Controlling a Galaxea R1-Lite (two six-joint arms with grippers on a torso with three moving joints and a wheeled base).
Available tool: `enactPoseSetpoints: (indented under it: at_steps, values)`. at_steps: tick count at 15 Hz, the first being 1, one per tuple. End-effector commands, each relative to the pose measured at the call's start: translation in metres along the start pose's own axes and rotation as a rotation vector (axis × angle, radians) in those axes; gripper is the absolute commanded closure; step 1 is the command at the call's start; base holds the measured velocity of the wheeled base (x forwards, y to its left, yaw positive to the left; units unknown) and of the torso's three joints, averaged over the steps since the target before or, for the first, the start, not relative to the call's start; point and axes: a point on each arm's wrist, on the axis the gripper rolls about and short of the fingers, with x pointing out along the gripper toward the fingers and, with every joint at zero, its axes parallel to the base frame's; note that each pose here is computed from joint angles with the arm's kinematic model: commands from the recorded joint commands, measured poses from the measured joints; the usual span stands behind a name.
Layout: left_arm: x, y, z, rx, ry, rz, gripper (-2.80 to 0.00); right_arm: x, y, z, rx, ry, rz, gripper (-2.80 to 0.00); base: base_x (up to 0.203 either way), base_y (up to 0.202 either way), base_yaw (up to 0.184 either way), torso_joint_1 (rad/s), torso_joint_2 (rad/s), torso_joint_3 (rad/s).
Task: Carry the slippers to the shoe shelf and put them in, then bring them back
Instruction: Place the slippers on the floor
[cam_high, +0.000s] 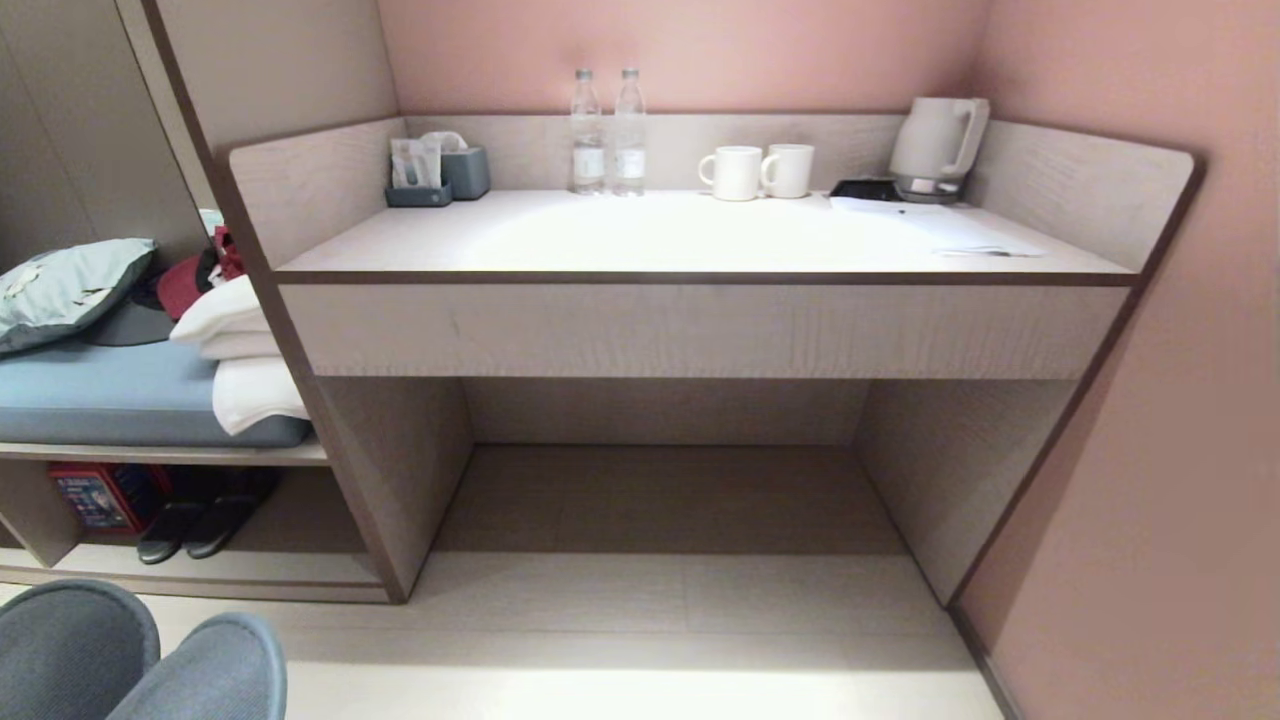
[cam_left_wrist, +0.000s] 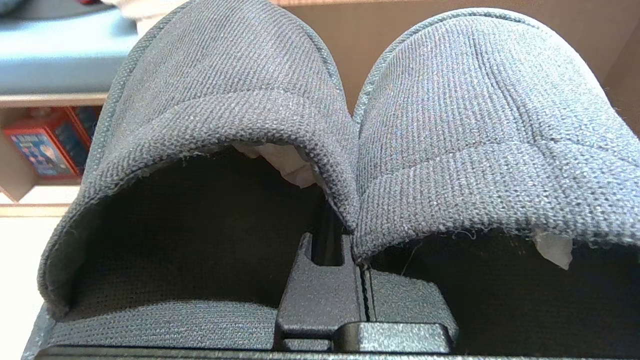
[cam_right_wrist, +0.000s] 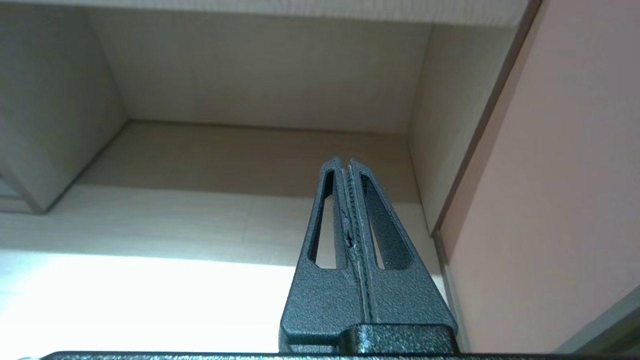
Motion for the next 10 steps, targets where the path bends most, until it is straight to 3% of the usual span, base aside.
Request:
enactPoseSetpoints:
  at_steps: [1,10]
  values:
    - [0.0001,0.0,0.0002,0.0,-0.001,0.0,0.0,-0.0001,0.0,0.0,0.0,-0.001,0.001,0.0,0.0,0.0,0.0,0.002,0.0,-0.193]
    - [0.0001,0.0,0.0001,0.0,-0.002,0.0,0.0,-0.0001,0.0,0.0,0.0,-0.001,0.0,0.0,0.0,0.0,0.0,0.004,0.0,-0.196]
